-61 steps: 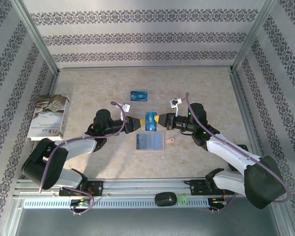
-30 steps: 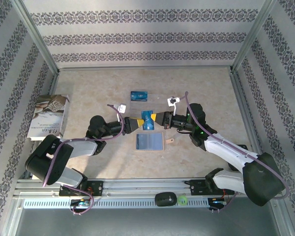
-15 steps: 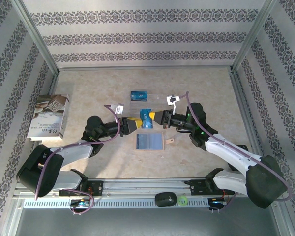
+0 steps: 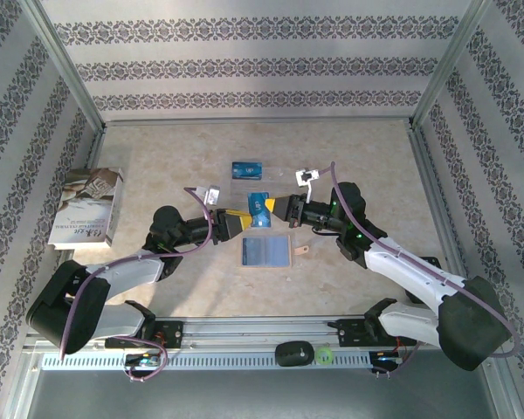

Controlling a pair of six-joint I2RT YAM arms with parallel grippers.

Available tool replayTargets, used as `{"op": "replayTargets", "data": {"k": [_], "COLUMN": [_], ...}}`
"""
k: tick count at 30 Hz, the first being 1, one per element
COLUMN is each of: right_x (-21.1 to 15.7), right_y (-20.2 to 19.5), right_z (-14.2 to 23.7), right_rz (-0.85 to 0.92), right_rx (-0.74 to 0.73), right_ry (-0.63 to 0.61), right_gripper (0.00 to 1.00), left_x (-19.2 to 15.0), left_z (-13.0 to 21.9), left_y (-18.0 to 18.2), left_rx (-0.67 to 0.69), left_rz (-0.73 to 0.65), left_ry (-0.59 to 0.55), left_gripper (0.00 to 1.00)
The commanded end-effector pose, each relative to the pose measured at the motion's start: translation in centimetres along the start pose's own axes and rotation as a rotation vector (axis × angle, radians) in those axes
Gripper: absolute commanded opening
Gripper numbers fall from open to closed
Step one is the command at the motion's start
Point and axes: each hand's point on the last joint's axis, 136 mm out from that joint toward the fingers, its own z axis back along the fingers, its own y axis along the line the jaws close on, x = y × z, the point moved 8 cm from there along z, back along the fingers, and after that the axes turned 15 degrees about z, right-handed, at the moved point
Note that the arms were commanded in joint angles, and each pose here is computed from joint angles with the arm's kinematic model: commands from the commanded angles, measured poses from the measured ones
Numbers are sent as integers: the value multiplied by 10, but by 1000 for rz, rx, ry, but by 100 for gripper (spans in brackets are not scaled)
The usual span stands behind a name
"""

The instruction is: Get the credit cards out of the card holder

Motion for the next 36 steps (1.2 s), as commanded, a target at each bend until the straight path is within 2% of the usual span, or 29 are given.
{"op": "replayTargets", "data": {"k": [1,8,20,26,29,30,31,32,36], "right_x": [18,12,19,12,6,4,3,1,-5], "right_y": [18,17,28,21,17,14,10,5,-17], "right_z": [3,8,-8,-12,-13,-13,-10,-6,24], "right_rz": [62,60,91,70,59,53,42,29,-19], "right_rx": [35,5,53,35,31,24,9,-12,-98], "right_ry": [-47,-30,-27,-6,11,15,16,11,-44], "right_gripper": [0,0,0,0,0,2,9,12,15], "left_x": [2,4,4,5,9,12,15,17,29], "left_z": [4,12,11,12,10,8,6,4,-3], "left_y": [0,-2,-5,-11,-16,-19,-22,-23,-24], "left_rx": [12,28,13,-6,-13,-10,-3,16,149], "left_rz": [-25,-35,-31,-52,-75,-90,-108,-119,-190], "left_ry": [-15,-33,-20,-24,-15,-10,0,15,76], "left_gripper": [33,33,33,20,1,0,0,0,0]}}
